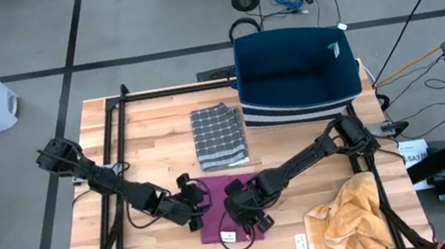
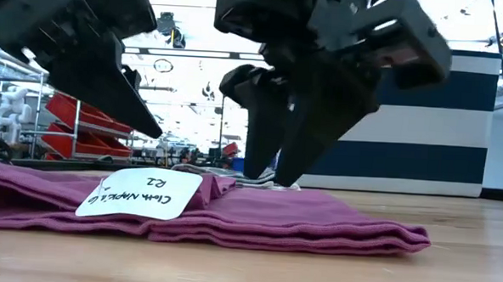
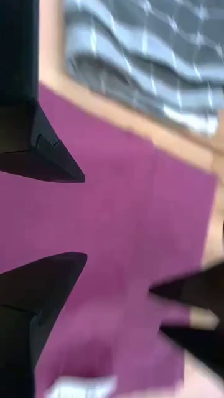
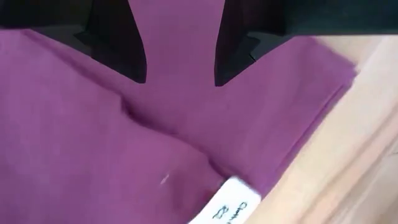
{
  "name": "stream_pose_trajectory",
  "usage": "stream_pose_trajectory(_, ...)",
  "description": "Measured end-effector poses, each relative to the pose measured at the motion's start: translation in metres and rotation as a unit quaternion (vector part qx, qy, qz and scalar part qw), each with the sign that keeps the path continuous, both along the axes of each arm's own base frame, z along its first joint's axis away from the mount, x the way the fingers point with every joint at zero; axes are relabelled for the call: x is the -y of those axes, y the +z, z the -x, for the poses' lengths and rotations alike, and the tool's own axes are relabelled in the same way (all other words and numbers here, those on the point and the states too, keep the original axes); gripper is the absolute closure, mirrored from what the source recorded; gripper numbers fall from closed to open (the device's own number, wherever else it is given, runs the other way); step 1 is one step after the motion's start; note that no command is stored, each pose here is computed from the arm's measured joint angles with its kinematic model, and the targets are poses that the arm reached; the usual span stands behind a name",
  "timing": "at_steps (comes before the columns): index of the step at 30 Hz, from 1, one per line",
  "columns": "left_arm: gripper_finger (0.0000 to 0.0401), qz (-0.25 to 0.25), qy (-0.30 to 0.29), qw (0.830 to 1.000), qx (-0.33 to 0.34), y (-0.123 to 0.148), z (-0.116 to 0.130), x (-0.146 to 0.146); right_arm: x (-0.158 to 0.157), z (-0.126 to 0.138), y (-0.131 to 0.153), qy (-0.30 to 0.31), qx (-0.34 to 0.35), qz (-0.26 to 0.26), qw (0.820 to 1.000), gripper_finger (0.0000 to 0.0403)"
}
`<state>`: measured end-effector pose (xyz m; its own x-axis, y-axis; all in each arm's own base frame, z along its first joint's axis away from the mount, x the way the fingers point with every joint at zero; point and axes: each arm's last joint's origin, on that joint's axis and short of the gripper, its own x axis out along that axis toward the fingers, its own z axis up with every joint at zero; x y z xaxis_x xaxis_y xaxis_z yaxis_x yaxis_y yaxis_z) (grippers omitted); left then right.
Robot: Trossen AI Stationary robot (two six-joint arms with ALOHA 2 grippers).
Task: Fold towel
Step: Fold the pink towel
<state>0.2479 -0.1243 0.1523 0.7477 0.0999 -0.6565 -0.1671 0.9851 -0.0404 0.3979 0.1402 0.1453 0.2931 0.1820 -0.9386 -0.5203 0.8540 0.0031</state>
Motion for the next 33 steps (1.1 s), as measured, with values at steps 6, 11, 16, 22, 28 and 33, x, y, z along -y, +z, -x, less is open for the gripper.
stream_pose_trajectory(6,0.0199,-0.002,-0.012,1.000,0.001,0.001,0.000,0.001,-0.024,0.014,0.008,0.011,-0.010,-0.005,1.000,0.0225)
stream_pose_trajectory(11,0.0199,0.023,-0.039,0.999,0.007,-0.005,-0.005,0.007,-0.044,0.025,0.007,0.014,-0.025,-0.009,1.000,0.0225)
stream_pose_trajectory(16,0.0199,0.060,-0.087,0.994,0.004,-0.024,-0.015,0.018,-0.059,0.032,0.008,0.013,-0.027,-0.015,0.999,0.0225)
stream_pose_trajectory(22,0.0199,0.065,-0.098,0.993,0.006,-0.039,-0.017,0.027,-0.072,0.039,0.004,0.017,-0.032,-0.014,0.999,0.0210)
stream_pose_trajectory(28,0.0199,0.063,-0.099,0.993,0.010,-0.039,-0.016,0.030,-0.073,0.039,0.003,0.006,-0.027,-0.006,1.000,0.0181)
stream_pose_trajectory(33,0.0199,0.059,-0.089,0.994,0.008,-0.040,-0.016,0.029,-0.072,0.037,-0.007,0.000,-0.034,0.007,0.999,0.0187)
